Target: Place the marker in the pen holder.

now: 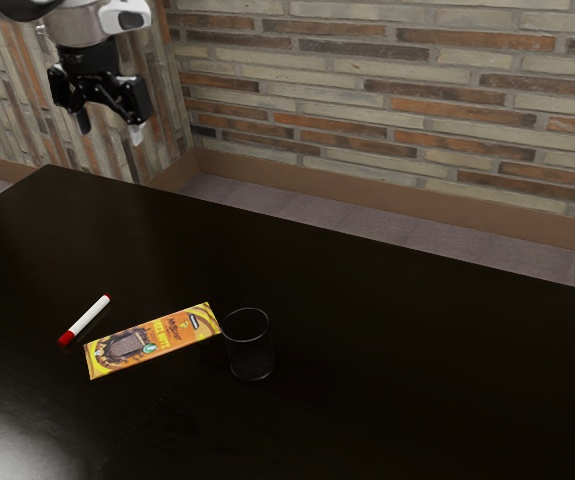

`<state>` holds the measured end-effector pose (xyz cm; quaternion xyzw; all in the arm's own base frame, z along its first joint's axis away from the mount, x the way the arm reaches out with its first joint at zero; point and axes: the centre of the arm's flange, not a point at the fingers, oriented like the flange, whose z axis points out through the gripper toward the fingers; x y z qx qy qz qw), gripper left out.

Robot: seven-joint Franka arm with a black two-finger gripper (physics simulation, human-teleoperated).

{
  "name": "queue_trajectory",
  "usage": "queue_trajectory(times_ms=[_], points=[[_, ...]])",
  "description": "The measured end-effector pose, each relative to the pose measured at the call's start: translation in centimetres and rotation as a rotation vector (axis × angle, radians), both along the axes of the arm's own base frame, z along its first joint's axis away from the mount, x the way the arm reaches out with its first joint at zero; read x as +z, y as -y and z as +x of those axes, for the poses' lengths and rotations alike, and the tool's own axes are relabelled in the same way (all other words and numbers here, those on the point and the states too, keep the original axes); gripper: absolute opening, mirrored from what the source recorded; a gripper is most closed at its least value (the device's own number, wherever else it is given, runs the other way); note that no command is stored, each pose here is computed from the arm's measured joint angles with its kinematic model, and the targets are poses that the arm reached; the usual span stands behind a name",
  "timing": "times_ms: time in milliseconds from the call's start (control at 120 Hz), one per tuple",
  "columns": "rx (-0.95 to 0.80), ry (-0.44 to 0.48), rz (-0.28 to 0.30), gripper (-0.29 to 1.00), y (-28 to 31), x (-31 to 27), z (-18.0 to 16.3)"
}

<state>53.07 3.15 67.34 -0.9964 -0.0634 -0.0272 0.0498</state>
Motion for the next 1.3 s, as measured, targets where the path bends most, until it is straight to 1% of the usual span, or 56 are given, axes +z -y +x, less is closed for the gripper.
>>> queue_trajectory(times_ms=[92,208,242,308,433,508,592,667,775,892,1083,1300], points=[[0.058,-0.005,0.011,0.7,-1.6,0.0,-0.3],[0.097,-0.01,0.019,0.7,-2.0,0.0,-0.7],[0.119,-0.03,0.02,0.7,-2.7,-0.7,-0.9],[0.179,-0.112,0.017,0.7,-5.1,-4.1,-1.3],[0.291,-0.327,-0.004,0.7,-9.7,-14.4,-3.7],[0.32,-0.393,-0.017,0.7,-11.1,-19.3,-5.0],[0.316,-0.453,-0.02,0.7,-12.1,-25.2,-4.1],[0.297,-0.463,-0.021,0.7,-12.6,-28.6,-3.1],[0.261,-0.451,-0.02,0.7,-14.2,-32.5,-0.7],[0.243,-0.442,-0.045,0.7,-16.8,-36.0,0.8],[0.195,-0.4,-0.074,0.7,-20.3,-38.5,3.4],[0.133,-0.384,-0.094,0.7,-22.4,-40.3,4.2]])
